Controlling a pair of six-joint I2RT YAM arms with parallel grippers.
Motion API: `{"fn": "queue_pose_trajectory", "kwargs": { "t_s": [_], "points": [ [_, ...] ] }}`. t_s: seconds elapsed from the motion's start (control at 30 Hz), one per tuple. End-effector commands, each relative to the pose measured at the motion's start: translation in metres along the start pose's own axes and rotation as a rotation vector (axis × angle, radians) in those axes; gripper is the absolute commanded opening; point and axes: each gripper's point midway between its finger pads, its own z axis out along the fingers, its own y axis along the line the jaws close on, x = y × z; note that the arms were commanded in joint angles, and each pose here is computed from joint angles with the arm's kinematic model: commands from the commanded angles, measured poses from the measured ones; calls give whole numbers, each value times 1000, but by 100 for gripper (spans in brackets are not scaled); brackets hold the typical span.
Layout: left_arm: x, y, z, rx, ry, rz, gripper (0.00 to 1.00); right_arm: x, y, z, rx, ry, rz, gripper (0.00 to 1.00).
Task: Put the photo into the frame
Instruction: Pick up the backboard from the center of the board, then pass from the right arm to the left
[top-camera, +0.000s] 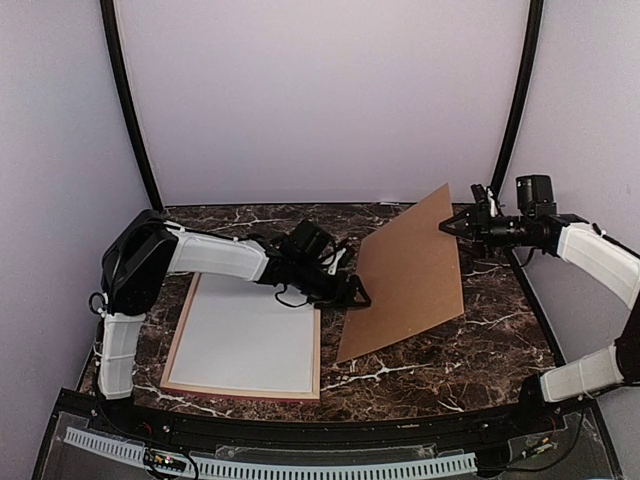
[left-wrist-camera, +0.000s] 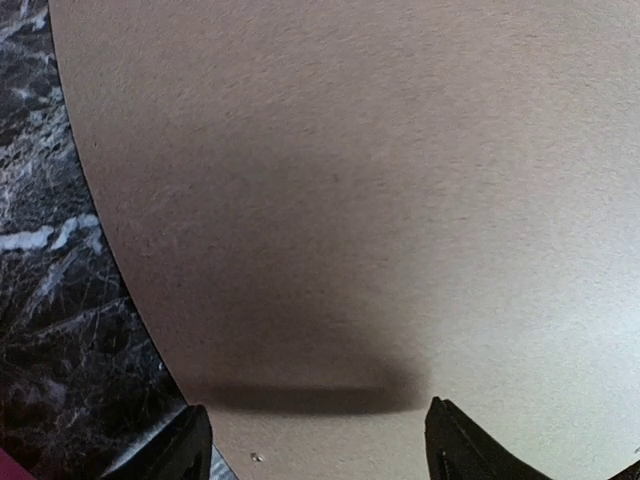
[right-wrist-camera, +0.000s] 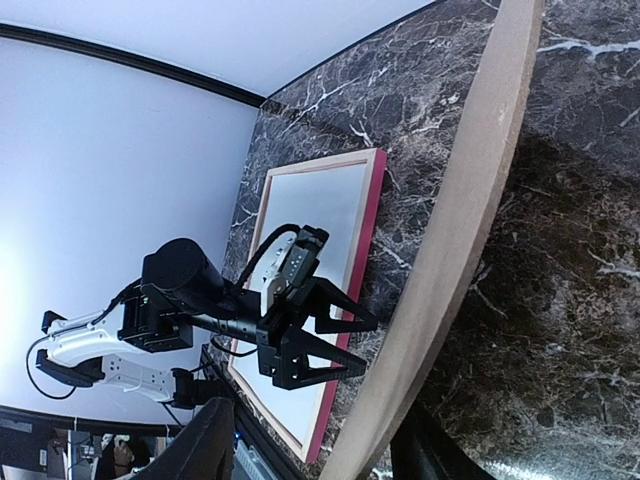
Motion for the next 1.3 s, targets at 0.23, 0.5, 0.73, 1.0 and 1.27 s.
{"fn": "queue_pose_trajectory", "kwargs": {
  "t_s": [0.23,0.5,0.73,1.0,1.27],
  "points": [
    [-71,-112,-100,187,-236,156,88,-16,60,21,-72,10,-109,56],
    [-106,-165,-157,258,-357,206,92,-23,91,52,-125,44,-143,57],
    [-113,-179,-172,278,-373,196,92,-28,114,79,-182,68,-151,58],
    [-115,-169,-177,203,-390,175,93,-33,134,100,-233,84,-146,58],
    [-117,-163,-185,149,-417,171,93,-37,151,112,-274,89,-111,59]
  ]
}}
